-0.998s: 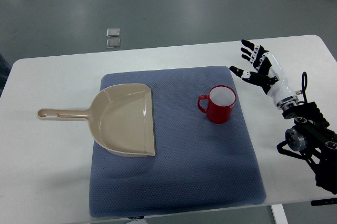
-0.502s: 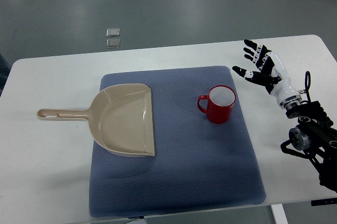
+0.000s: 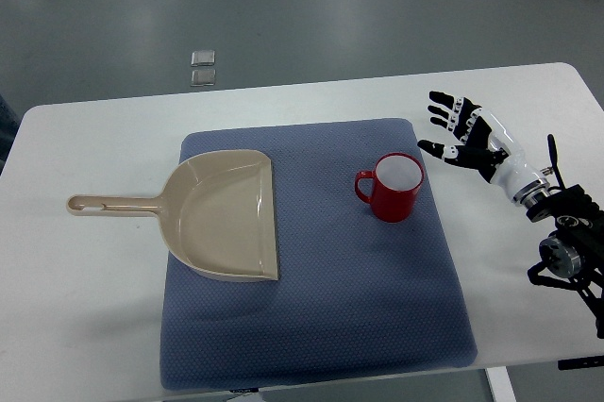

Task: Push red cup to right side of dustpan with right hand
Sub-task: 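Lower the right hand and move it toward the red mug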

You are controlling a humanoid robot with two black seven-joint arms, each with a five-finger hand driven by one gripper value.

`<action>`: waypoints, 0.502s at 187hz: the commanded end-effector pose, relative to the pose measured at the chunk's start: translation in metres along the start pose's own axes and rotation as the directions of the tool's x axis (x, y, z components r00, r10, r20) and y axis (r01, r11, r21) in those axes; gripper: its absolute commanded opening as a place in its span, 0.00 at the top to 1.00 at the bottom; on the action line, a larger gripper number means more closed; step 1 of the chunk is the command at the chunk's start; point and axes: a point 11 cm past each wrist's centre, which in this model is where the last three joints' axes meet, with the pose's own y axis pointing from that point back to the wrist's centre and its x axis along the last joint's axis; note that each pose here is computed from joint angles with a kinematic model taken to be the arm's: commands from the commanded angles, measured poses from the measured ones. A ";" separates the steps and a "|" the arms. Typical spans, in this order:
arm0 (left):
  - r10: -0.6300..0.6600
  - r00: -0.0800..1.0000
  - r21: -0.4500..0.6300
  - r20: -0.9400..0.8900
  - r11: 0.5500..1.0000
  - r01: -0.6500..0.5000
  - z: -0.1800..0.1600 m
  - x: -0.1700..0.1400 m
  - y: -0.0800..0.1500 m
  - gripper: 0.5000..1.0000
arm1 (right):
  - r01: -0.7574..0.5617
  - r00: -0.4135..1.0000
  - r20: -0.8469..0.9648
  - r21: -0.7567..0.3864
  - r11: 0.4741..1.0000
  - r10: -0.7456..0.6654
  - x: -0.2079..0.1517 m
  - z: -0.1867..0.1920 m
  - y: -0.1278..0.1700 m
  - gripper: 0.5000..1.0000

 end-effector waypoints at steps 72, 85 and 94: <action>0.000 1.000 0.000 0.000 1.000 0.000 0.000 0.000 0.000 0.00 | 0.161 0.983 0.093 0.009 0.987 -0.161 -0.010 0.001 0.016 0.17; 0.000 1.000 0.000 0.000 1.000 0.000 0.000 0.000 0.000 0.00 | 0.172 0.980 0.095 0.013 0.985 -0.172 -0.010 0.000 0.018 0.17; 0.000 1.000 0.000 0.000 1.000 0.000 0.000 0.000 0.000 0.00 | 0.180 0.979 0.098 0.007 0.984 -0.180 -0.010 0.002 0.021 0.17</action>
